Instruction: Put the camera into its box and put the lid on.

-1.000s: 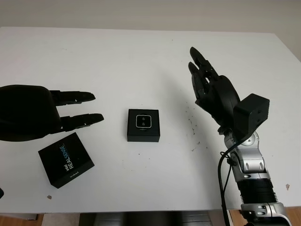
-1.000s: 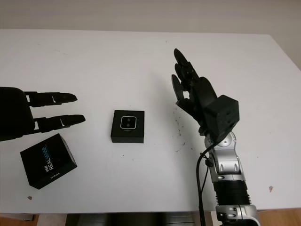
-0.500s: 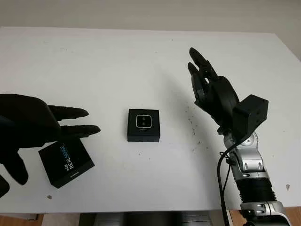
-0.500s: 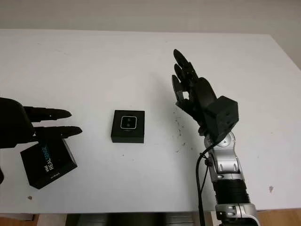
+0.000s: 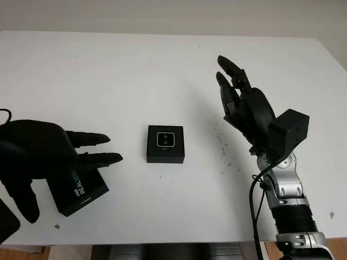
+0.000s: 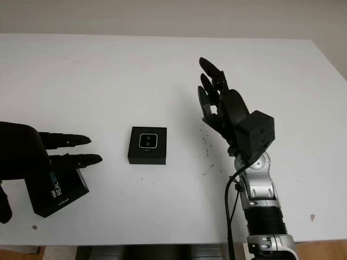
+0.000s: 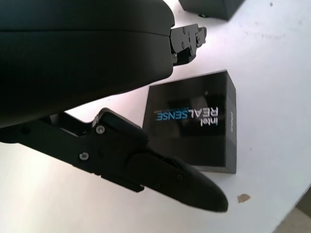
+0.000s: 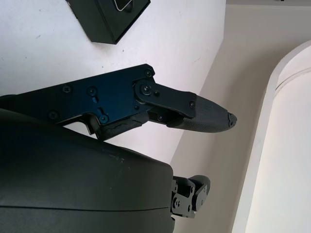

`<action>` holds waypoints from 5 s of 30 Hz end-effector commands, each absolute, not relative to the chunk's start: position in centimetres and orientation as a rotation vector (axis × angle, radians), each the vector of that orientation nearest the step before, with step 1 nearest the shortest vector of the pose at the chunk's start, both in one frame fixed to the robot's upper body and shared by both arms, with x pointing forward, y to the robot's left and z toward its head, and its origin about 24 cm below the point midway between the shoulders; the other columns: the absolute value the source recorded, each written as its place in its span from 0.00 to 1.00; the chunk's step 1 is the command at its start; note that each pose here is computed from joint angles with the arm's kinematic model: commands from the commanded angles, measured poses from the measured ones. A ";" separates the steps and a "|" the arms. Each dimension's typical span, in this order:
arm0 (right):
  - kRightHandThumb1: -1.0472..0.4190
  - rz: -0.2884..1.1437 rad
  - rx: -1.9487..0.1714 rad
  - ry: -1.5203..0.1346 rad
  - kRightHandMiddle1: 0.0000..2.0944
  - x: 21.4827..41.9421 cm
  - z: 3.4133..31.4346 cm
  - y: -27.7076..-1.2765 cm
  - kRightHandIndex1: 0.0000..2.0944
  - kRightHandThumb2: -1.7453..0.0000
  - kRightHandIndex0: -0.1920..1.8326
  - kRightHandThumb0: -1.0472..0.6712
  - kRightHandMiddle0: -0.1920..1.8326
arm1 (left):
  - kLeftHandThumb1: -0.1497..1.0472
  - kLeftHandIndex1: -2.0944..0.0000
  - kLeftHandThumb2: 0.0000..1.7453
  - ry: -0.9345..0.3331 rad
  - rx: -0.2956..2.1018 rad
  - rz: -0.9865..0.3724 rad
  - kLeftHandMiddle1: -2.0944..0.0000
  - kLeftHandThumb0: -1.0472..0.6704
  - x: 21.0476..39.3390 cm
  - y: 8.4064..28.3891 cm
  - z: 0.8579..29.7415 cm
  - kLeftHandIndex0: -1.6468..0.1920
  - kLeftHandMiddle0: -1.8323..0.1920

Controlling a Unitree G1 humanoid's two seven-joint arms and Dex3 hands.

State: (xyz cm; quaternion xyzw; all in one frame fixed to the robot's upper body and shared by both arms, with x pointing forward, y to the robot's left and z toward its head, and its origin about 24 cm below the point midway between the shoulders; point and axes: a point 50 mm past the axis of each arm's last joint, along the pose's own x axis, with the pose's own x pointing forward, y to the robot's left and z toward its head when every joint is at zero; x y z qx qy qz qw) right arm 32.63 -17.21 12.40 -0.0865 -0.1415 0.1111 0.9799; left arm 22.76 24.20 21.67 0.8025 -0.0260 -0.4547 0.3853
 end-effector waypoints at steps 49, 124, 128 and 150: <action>0.00 0.233 -0.159 -0.261 0.26 31.8 12.3 -17.7 0.03 0.63 0.13 0.27 0.00 | 1.00 0.04 0.14 -0.733 1.915 -1.011 0.00 0.42 24.7 23.8 17.6 0.90 0.78; 0.00 0.248 -0.133 -0.232 0.24 31.9 11.5 -16.1 0.02 0.67 0.12 0.23 0.00 | 1.00 0.11 0.04 0.096 0.941 -0.579 0.11 0.42 35.4 13.7 25.1 0.62 0.53; 0.00 0.250 -0.133 -0.234 0.24 31.9 11.4 -16.0 0.02 0.67 0.12 0.24 0.00 | 1.00 0.13 0.04 0.160 0.920 -0.574 0.12 0.41 35.5 13.0 25.0 0.60 0.52; 0.00 0.247 -0.114 -0.239 0.25 31.8 11.0 -15.7 0.02 0.67 0.12 0.24 0.00 | 1.00 0.14 0.07 0.181 0.909 -0.582 0.10 0.42 35.8 11.1 23.2 0.65 0.53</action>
